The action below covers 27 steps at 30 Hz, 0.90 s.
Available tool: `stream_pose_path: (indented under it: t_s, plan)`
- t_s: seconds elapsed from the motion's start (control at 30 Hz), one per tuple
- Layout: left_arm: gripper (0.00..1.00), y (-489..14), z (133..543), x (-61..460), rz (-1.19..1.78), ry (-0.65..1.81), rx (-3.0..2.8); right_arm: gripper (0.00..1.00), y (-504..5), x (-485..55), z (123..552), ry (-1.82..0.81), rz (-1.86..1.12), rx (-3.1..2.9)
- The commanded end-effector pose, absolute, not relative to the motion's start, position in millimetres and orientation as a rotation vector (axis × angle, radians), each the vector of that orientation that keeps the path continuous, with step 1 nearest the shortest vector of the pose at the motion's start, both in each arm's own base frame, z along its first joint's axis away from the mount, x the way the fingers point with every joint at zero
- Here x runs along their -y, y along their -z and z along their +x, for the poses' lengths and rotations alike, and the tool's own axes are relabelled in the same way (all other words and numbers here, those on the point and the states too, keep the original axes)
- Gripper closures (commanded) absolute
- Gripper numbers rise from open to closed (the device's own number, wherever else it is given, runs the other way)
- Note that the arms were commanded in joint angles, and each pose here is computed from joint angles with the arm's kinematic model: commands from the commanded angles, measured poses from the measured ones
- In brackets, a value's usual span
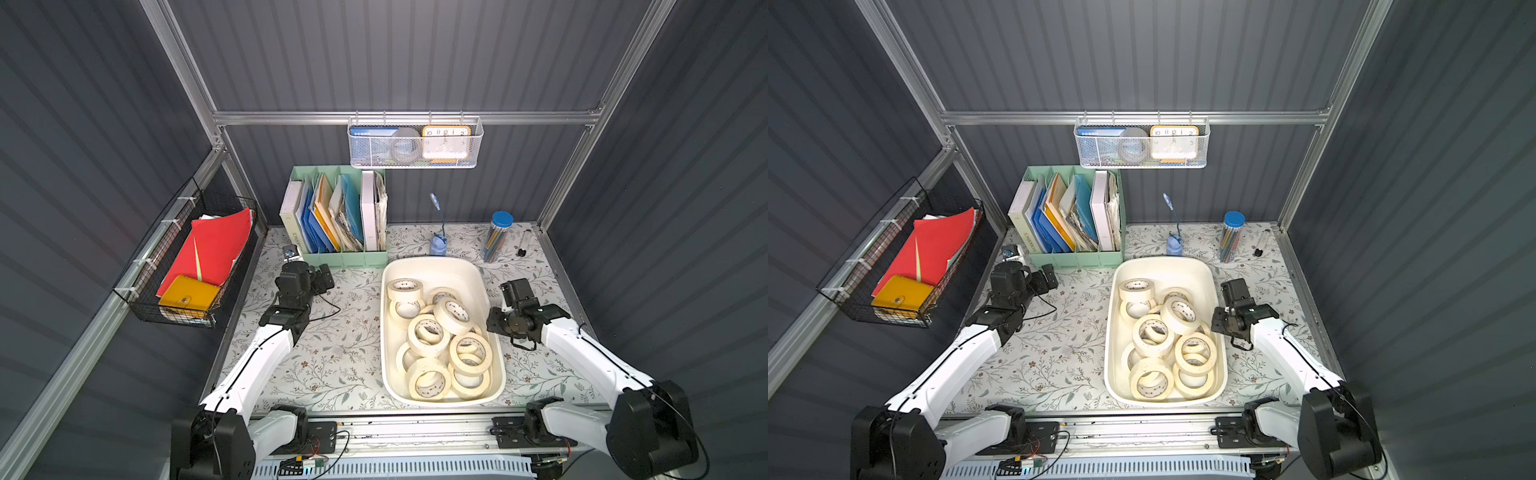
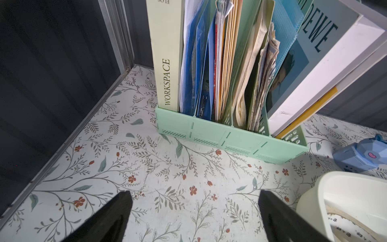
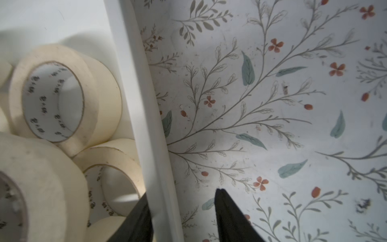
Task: Take out the art tape in the storage box
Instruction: Adjust the storage box at the center of the board.
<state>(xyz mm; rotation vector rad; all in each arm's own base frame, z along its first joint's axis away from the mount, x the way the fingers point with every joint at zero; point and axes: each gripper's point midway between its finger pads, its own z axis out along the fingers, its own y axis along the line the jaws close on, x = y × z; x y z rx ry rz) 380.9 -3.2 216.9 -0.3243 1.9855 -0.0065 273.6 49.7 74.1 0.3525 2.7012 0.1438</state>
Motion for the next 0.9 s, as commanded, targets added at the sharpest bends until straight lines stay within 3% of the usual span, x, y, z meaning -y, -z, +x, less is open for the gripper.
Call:
stream_pose_path:
  t_s: [0.0, 0.13, 0.57, 0.63, 0.8, 0.87]
  plan:
    - [0.00, -222, 377, 4, -0.354, 0.031, -1.981, 0.67, -77, -36, 282, -0.065, 0.406, -2.689]
    - [0.00, -223, 377, 3, -0.356, 0.027, -1.980, 0.77, -84, -21, 289, 0.051, 0.413, -2.694]
    - [0.00, -221, 385, 7, -0.352, 0.046, -1.982, 0.74, -87, 27, 307, 0.063, 0.560, -2.630]
    - [0.00, -220, 385, 7, -0.353, 0.049, -1.985, 0.68, -88, 26, 312, 0.065, 0.543, -2.663]
    - [0.00, -226, 381, 4, -0.357, 0.033, -1.972, 0.36, -130, 13, 317, -0.043, 0.470, -2.615]
    - [0.00, -226, 381, 3, -0.357, 0.024, -1.972, 0.28, -152, 4, 316, -0.109, 0.443, -2.570]
